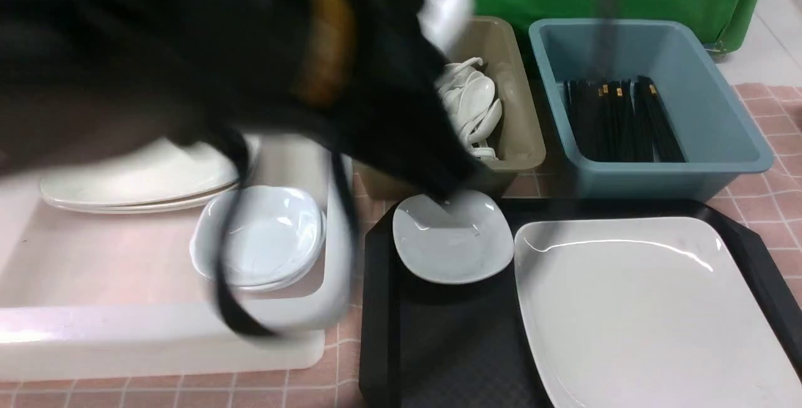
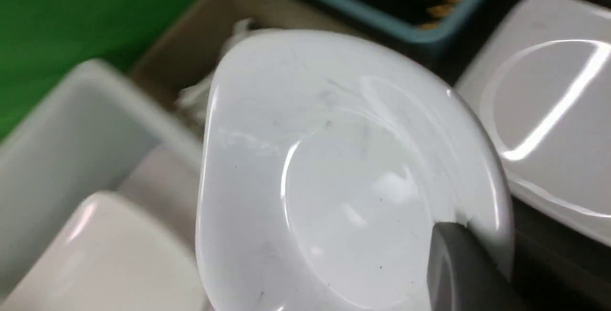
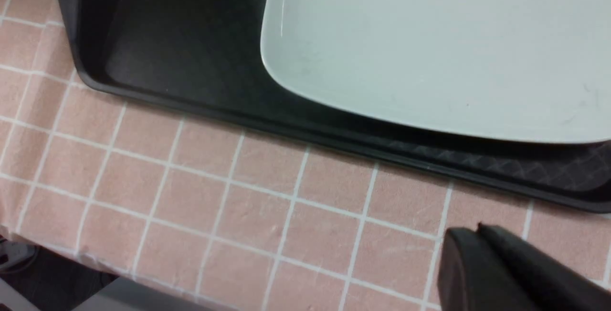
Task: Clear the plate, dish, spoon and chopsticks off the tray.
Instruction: Use the left arm to put the small plate into the large storage box on the left
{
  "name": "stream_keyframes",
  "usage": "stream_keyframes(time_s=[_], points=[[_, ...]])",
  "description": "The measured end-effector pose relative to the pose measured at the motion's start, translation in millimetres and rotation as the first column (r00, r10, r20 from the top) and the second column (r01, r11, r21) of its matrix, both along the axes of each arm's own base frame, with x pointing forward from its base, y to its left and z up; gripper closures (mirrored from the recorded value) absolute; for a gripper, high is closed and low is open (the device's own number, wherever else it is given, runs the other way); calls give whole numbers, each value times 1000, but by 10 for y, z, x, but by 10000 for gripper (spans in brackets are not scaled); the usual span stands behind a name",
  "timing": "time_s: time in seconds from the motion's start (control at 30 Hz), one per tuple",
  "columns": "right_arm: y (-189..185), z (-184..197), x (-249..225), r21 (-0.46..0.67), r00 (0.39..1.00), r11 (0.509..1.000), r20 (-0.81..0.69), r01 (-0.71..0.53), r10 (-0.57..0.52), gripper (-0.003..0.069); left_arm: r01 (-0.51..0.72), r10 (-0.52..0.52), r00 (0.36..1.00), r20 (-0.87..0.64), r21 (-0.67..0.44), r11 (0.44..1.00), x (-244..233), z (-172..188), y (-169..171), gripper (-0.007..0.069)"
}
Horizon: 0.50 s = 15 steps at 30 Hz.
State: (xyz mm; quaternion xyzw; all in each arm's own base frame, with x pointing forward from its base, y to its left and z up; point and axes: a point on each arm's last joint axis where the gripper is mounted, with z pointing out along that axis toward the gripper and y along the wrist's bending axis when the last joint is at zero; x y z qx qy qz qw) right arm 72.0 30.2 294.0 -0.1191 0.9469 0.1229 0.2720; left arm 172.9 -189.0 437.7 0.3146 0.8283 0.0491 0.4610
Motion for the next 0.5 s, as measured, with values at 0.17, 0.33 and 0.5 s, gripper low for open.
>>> stream_keyframes(time_s=[0.17,0.33,0.5], points=[[0,8,14,3,1000,1000,17,5,-5,585,-174,187,969,-161,92,980,370,-257,508,617],[0,10,17,5,1000,1000,19,8,-8,585,-19,89,929,-358,195,981,744,-779,802,617],[0,10,17,5,1000,1000,19,9,-9,584,176,-80,916,-394,215,961,983,-1031,897,617]])
